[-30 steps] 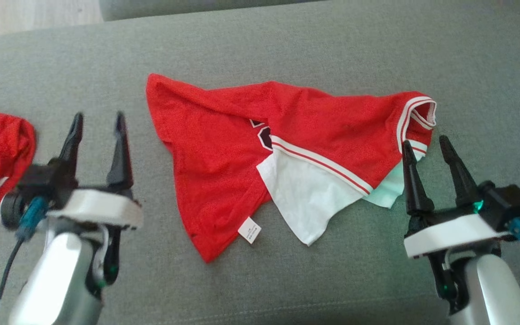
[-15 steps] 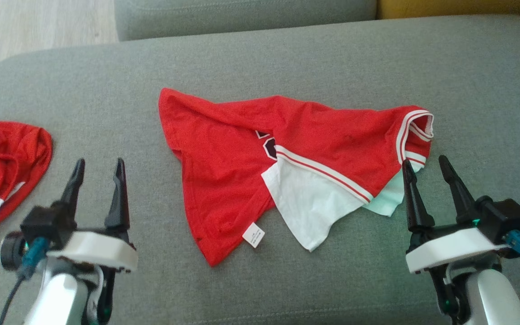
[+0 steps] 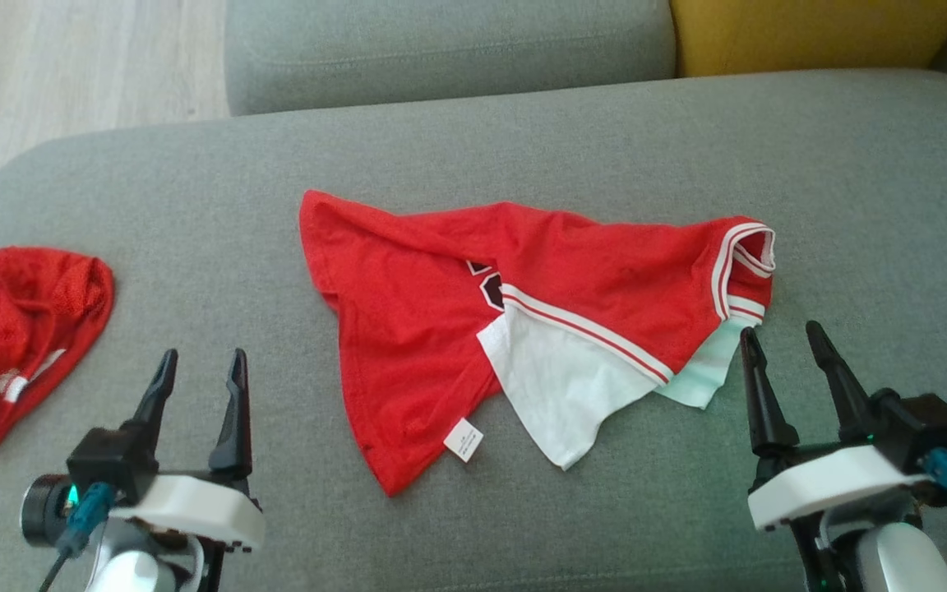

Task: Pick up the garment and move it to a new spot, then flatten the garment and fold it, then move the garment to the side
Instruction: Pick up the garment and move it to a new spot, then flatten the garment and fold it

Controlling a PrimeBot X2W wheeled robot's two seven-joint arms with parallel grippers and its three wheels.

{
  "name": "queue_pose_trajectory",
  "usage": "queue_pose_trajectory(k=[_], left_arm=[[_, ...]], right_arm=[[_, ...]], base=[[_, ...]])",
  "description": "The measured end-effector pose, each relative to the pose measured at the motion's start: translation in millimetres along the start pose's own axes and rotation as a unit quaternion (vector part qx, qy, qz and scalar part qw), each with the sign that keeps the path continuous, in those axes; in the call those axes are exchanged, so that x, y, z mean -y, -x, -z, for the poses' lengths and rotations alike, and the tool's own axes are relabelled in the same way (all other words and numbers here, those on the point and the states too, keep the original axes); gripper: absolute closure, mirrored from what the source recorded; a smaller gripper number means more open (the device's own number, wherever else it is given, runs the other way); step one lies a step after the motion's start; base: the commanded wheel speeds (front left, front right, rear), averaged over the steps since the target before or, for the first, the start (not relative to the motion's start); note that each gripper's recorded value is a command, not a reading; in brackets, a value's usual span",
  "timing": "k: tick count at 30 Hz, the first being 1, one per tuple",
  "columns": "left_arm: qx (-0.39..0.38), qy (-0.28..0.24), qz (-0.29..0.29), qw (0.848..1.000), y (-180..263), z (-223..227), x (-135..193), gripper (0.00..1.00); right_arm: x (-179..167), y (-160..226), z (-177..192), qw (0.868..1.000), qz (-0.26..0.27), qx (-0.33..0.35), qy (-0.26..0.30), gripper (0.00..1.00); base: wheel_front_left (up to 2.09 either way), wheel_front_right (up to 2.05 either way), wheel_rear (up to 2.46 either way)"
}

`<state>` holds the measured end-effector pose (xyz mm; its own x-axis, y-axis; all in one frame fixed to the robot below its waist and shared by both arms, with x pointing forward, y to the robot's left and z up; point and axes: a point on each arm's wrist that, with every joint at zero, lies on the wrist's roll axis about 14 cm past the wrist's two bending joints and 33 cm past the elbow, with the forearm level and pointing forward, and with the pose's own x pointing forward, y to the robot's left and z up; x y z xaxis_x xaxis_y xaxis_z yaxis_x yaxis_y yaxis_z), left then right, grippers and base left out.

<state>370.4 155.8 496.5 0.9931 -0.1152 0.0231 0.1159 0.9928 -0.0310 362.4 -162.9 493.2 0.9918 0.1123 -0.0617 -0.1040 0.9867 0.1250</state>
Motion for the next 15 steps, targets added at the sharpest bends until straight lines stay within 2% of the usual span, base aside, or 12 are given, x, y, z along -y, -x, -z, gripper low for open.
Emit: queue_pose_trajectory(k=[15], left_arm=[[-0.003, 0.0, 0.004, 1.0, 3.7, 1.7, 3.2, 0.0]], right_arm=[[-1.3, 7.8, -0.8, 1.0, 0.0, -0.001, 0.004, 0.0]], base=[[0.0, 0.0, 0.0]])
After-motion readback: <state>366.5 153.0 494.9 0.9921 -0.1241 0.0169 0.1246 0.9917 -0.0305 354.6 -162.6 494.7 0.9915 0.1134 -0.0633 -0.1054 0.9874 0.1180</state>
